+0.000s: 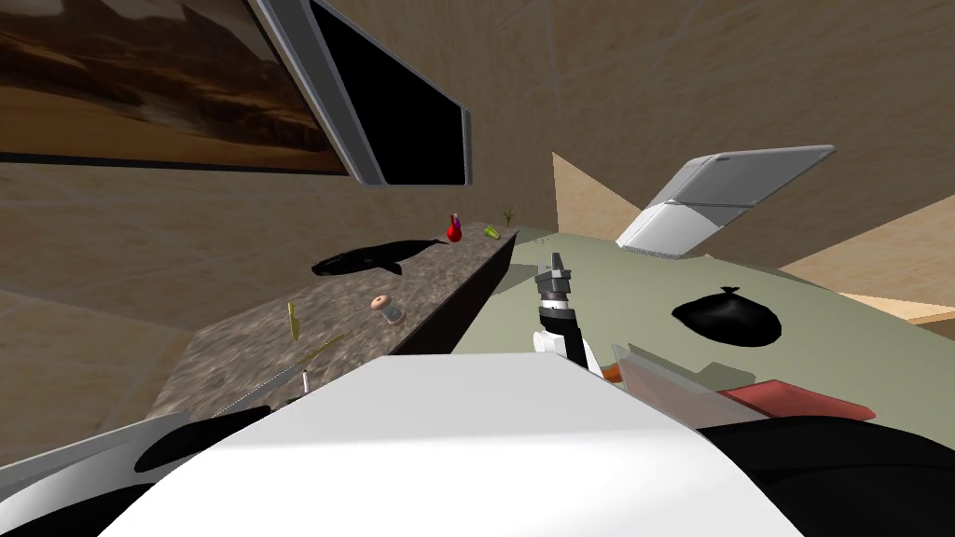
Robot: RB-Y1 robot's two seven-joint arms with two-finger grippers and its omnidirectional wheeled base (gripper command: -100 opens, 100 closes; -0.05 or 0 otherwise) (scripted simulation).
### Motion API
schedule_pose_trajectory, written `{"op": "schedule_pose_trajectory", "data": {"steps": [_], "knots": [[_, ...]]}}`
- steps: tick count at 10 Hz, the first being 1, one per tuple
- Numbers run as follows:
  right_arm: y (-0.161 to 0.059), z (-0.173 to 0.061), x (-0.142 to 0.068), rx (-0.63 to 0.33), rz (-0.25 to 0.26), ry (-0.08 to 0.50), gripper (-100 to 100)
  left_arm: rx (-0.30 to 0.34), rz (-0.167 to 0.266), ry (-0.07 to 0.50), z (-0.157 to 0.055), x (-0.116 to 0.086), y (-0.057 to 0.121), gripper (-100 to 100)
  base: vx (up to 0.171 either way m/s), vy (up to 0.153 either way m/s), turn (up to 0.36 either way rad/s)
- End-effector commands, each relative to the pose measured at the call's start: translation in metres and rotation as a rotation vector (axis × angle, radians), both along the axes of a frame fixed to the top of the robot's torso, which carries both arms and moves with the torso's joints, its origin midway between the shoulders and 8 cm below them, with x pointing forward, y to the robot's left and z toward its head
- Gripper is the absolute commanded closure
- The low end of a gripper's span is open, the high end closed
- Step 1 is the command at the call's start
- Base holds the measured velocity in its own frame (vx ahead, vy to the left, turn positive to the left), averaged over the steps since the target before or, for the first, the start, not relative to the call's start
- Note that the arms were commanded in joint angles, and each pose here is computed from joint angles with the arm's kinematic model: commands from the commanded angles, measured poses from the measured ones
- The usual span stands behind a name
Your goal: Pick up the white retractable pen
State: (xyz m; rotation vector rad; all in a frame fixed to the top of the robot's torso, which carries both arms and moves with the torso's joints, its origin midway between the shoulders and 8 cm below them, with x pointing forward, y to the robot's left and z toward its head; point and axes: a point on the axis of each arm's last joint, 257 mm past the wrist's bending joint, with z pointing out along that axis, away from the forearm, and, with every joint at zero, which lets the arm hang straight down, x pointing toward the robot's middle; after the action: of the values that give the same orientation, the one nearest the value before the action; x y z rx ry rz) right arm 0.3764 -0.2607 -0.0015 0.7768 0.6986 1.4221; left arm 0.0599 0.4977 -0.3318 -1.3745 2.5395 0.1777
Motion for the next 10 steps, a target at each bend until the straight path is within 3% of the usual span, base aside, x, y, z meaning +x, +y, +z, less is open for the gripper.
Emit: {"op": "schedule_pose_trajectory", "data": {"steps": [1,2,3,10], "knots": [[0.0,0.0,0.0,0.0,0.0,0.0,0,0.0,0.0,0.0,0.0,0.0,0.0,-100,-0.014,0.042,-0.026],[0.0,0.0,0.0,0.0,0.0,0.0,0,0.003,-0.003,0.002,0.0,0.0,0.001,0,-0.002,0.008,0.003],[0.0,0.0,0.0,0.0,0.0,0.0,0,0.004,0.006,0.002,-0.004,-0.005,0.006,-100,0.014,-0.006,-0.061],[0.0,0.0,0.0,0.0,0.0,0.0,0,0.006,0.034,0.006,-0.02,-0.027,0.021,-100,0.019,-0.02,-0.048]]}}
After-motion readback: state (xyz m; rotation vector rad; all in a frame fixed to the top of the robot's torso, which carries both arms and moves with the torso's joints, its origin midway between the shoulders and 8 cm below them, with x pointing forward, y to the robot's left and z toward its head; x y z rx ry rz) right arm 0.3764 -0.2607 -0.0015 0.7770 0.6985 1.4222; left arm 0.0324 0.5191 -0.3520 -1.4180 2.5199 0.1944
